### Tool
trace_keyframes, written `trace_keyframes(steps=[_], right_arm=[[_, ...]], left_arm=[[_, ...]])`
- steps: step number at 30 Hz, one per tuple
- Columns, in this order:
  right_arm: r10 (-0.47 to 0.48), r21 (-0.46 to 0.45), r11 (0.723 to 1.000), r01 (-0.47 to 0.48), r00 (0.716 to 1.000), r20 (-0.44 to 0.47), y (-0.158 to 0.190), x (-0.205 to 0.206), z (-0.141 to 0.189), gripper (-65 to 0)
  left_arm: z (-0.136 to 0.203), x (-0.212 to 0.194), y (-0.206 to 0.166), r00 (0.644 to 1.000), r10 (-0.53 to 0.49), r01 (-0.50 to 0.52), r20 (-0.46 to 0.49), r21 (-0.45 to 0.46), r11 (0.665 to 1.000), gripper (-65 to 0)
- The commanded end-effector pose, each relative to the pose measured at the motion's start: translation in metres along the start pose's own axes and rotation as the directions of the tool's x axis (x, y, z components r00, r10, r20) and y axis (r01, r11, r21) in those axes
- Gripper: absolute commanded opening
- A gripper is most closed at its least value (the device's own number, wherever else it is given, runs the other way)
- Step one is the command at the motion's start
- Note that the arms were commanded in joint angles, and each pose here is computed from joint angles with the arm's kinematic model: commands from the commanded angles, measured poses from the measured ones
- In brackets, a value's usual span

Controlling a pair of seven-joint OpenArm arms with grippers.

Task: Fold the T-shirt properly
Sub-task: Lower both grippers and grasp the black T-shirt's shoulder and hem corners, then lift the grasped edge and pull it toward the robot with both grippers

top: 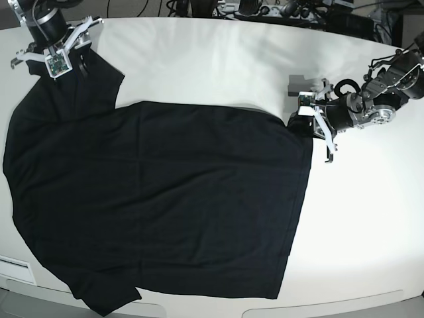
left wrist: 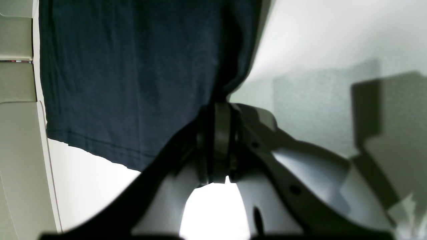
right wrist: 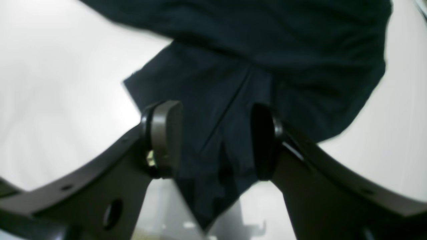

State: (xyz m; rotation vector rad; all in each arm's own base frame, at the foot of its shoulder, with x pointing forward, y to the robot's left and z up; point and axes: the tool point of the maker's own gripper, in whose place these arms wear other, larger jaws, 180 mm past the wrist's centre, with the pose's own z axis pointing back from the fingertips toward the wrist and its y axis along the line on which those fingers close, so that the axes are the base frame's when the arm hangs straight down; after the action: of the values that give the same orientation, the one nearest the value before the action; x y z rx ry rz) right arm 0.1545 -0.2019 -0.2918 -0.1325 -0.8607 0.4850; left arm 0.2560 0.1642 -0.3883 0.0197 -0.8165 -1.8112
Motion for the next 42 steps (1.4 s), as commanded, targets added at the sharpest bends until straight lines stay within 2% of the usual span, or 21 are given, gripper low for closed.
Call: trace_keyframes(steps=[1, 7, 13, 19, 24, 27, 33, 34, 35, 38, 39, 42], right_arm=[[0.017, -0.018, 1.000, -0.017, 0.999, 0.039, -0.008, 0.010, -0.002, -30.2], [0.048, -0.019, 0.999, -0.049, 0.998, -0.050, -0.035, -0.025, -0.033, -30.2], [0.064, -0.027, 0.997, -0.070, 0.982, -0.178, -0.053, -0.058, -0.038, -30.2], [0.034, 0.006, 0.999, -0.033, 0.976, -0.214, -0.050, -0.077, -0.041, -30.2], [0.007, -0.011, 1.000, -0.010, 0.975, -0.224, -0.057, -0.092, -0.048, -30.2], [-0.010, -0.028, 1.000, 0.004, 0.974, -0.228, -0.066, -0.095, -0.057, -30.2], [-0.035, 0.002, 0.999, 0.036, 0.977, -0.208, -0.067, -0.092, -0.068, -30.3], [-0.033, 0.007, 0.999, 0.035, 0.978, -0.208, -0.066, -0.092, -0.068, -31.8], [-0.032, 0.009, 0.999, 0.034, 0.978, -0.208, -0.066, -0.092, -0.068, -36.3], [-0.035, 0.001, 0.999, 0.036, 0.977, -0.212, -0.067, -0.093, -0.068, -61.3], [-0.039, -0.006, 0.999, 0.038, 0.977, -0.212, -0.068, -0.093, -0.068, -65.0], [-0.056, -0.047, 0.998, 0.047, 0.976, -0.212, -0.075, -0.093, -0.068, -65.0]], left_arm=[[0.005, -0.025, -0.020, 0.993, -0.027, 0.018, -0.111, -0.083, 0.996, -65.0], [0.007, -0.027, -0.020, 0.993, -0.028, 0.018, -0.117, -0.085, 0.996, -65.0], [0.009, -0.030, -0.020, 0.992, -0.029, 0.019, -0.124, -0.087, 0.996, -65.0], [0.009, -0.030, -0.020, 0.992, -0.029, 0.019, -0.124, -0.087, 0.996, -65.0], [0.009, -0.030, -0.020, 0.992, -0.029, 0.019, -0.123, -0.087, 0.996, -65.0], [0.009, -0.030, -0.020, 0.992, -0.029, 0.019, -0.123, -0.087, 0.996, -65.0], [0.009, -0.030, -0.020, 0.992, -0.030, 0.019, -0.125, -0.088, 0.996, -65.0], [0.009, -0.030, -0.020, 0.992, -0.030, 0.019, -0.124, -0.087, 0.996, -65.0], [0.009, -0.030, -0.020, 0.992, -0.030, 0.019, -0.124, -0.087, 0.996, -65.0], [0.009, -0.030, -0.020, 0.992, -0.030, 0.019, -0.124, -0.087, 0.996, -65.0], [0.009, -0.030, -0.020, 0.992, -0.030, 0.019, -0.124, -0.087, 0.996, -65.0], [0.009, -0.030, -0.020, 0.992, -0.030, 0.019, -0.125, -0.087, 0.996, -65.0]])
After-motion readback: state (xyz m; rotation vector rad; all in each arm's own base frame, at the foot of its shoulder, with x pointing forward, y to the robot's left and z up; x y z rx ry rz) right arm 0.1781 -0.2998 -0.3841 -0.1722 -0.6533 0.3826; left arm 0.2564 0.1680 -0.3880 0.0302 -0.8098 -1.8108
